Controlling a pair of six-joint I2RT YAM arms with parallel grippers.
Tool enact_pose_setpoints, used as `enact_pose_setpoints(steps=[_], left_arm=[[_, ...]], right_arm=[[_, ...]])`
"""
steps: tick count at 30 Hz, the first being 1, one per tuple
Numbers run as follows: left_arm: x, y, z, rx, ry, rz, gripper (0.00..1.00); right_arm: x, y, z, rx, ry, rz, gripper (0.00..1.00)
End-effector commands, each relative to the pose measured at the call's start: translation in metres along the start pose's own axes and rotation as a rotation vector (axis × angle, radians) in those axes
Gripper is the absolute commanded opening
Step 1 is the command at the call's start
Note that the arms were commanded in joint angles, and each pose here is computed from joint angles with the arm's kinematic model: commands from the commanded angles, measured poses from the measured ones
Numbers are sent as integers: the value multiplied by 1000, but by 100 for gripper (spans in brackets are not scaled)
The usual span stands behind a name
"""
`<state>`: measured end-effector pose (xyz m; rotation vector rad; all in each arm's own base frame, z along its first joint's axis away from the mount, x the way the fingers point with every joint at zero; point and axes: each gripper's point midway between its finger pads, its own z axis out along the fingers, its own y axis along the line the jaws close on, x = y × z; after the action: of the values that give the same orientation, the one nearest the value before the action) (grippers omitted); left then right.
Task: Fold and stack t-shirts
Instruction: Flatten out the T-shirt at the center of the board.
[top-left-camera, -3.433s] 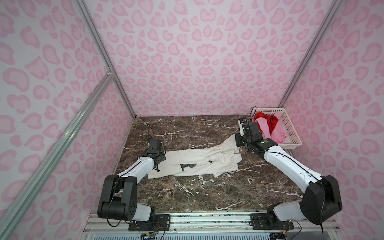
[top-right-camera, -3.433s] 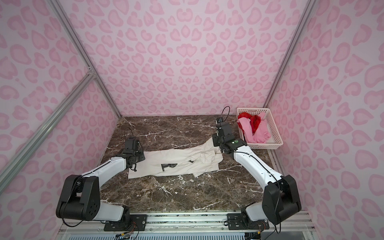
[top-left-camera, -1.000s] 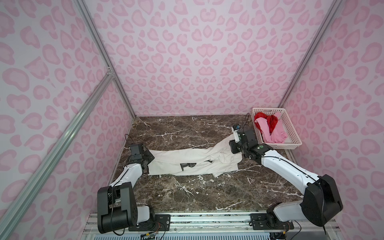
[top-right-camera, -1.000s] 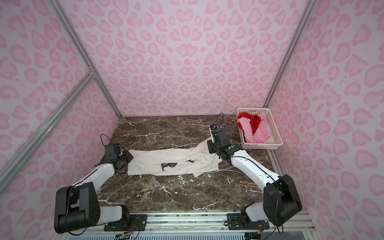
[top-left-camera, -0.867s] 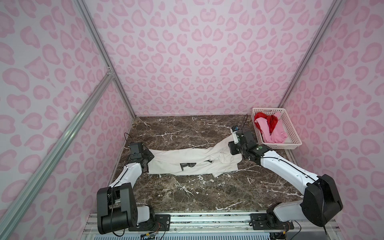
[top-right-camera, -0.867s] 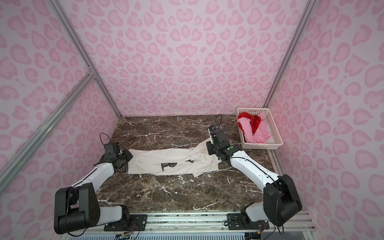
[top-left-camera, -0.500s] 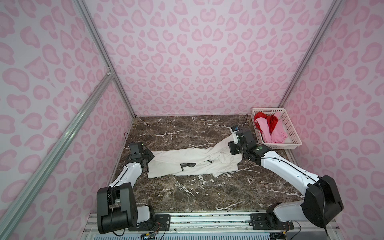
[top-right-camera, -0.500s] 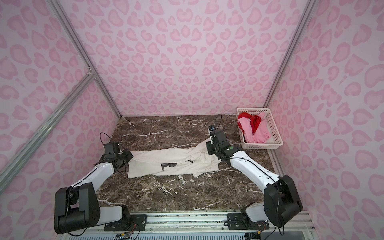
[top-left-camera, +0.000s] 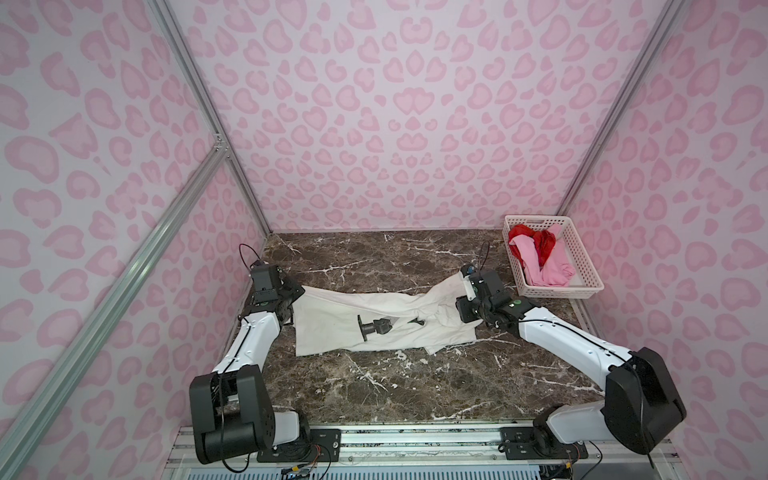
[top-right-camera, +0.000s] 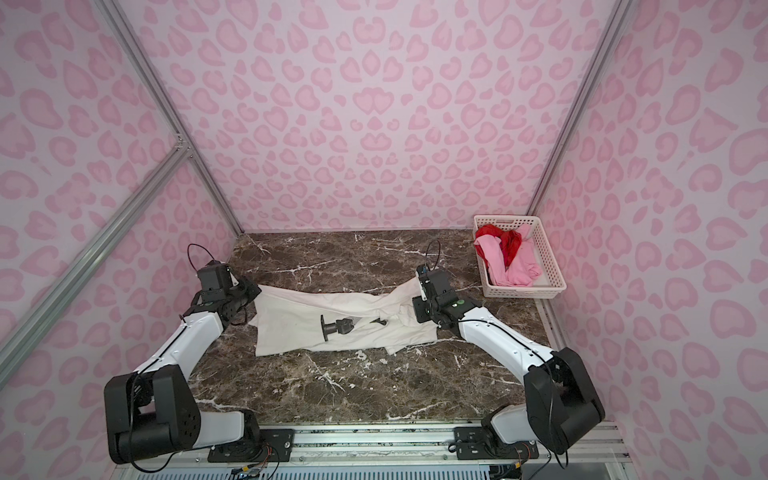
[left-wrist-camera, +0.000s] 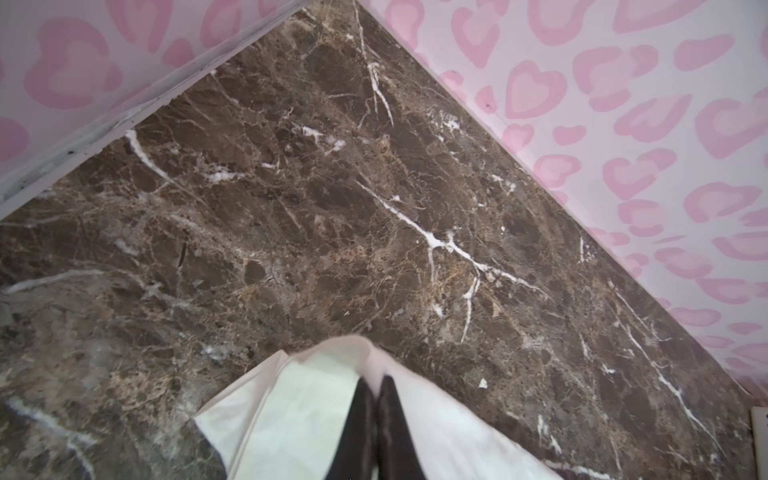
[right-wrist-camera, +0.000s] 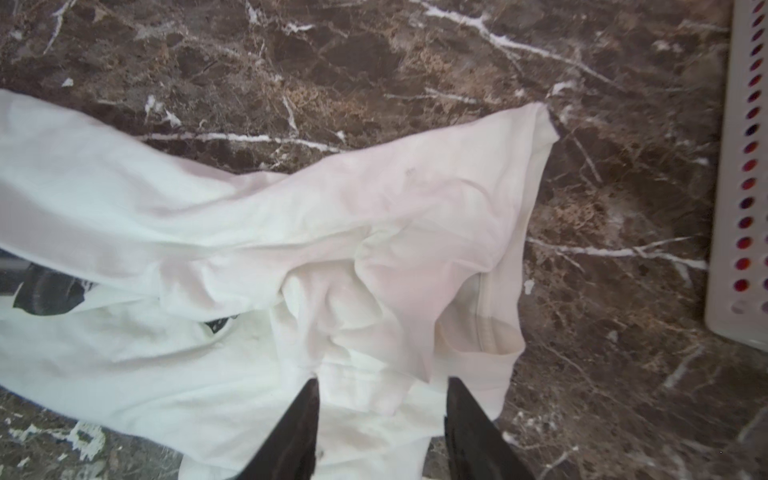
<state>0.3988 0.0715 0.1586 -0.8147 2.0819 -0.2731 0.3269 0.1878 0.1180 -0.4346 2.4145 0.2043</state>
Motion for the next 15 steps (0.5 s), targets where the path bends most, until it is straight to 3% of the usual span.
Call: enact_pose_setpoints(steps=[1, 15], left_arm=[[-11, -11, 0, 35, -14, -8, 5], [-6, -14, 4, 59, -2, -14, 5]], right_arm=[[11, 15, 4, -62, 34, 16, 50], [33, 8, 22, 3, 91, -9, 50]])
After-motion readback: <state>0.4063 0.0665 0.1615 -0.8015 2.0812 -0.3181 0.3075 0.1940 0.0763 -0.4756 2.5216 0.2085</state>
